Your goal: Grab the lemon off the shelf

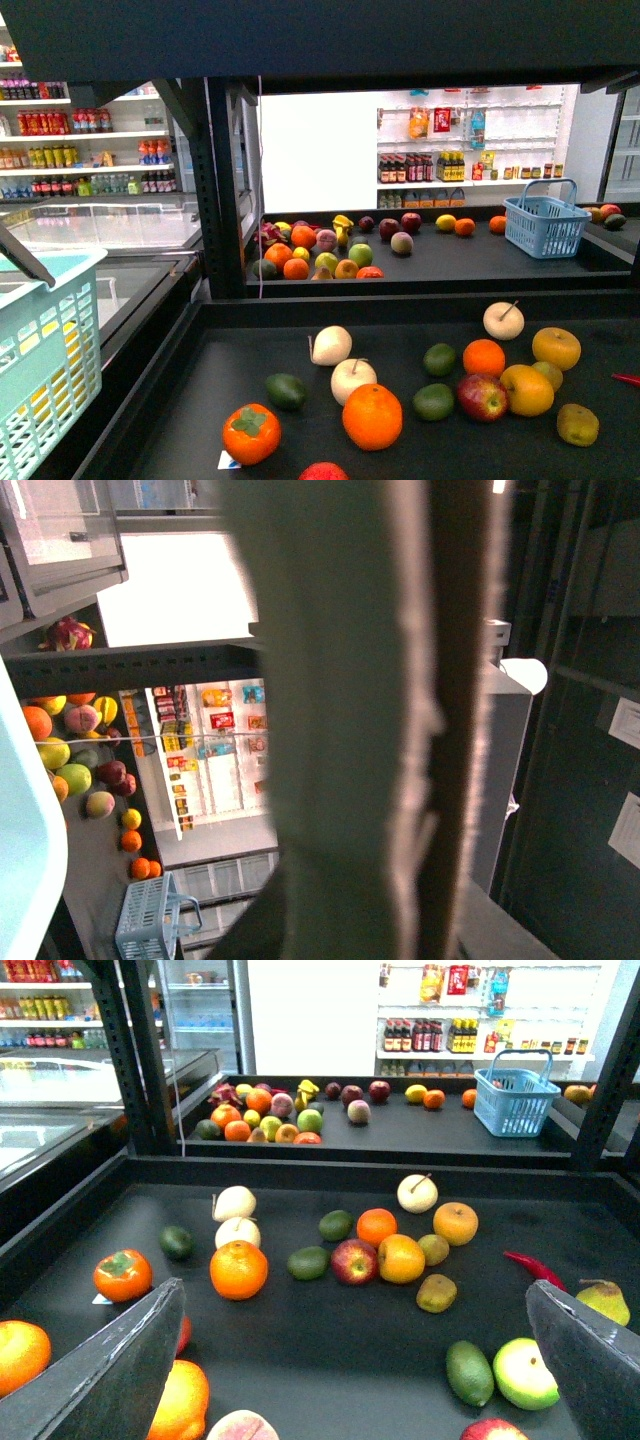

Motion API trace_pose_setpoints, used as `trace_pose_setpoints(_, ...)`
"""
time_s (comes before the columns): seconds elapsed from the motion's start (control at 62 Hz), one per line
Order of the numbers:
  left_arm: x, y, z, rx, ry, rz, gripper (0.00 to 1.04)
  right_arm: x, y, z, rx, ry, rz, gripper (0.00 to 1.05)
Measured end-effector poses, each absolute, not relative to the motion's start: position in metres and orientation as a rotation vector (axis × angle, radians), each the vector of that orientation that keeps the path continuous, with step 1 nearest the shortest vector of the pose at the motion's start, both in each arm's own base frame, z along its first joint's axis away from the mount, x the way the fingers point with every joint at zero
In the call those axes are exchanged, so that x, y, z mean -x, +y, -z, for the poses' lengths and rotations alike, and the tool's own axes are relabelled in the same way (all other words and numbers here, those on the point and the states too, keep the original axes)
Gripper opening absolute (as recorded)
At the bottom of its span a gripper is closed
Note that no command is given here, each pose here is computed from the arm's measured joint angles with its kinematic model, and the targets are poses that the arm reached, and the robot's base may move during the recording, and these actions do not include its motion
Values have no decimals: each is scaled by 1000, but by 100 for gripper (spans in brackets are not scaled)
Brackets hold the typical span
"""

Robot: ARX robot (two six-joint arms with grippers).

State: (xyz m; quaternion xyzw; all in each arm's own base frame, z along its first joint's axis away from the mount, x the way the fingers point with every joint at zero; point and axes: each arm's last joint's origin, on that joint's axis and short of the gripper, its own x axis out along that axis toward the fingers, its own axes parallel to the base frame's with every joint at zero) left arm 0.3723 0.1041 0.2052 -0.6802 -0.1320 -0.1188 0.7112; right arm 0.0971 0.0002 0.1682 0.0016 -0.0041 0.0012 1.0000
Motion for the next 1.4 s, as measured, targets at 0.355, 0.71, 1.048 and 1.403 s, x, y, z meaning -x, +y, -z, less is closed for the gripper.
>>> trace_pose_setpoints(0.355,-372,104,-208,1505,-302,272,100,-97,0,-168,-3,-9,-2,102)
trace_pose_setpoints(0.71,-324,128,-226,1400,-192,79,97,-97,0,-168,-3,-9,-2,102)
trace_pose_setpoints(1.048,-298,100,-275,1163,43,-202,97,-97,0,-168,-3,-9,-2,102)
trace_pose_setpoints(1.403,-172,6,-335,191,14,-17,66,-97,0,-168,-3,-9,-2,102)
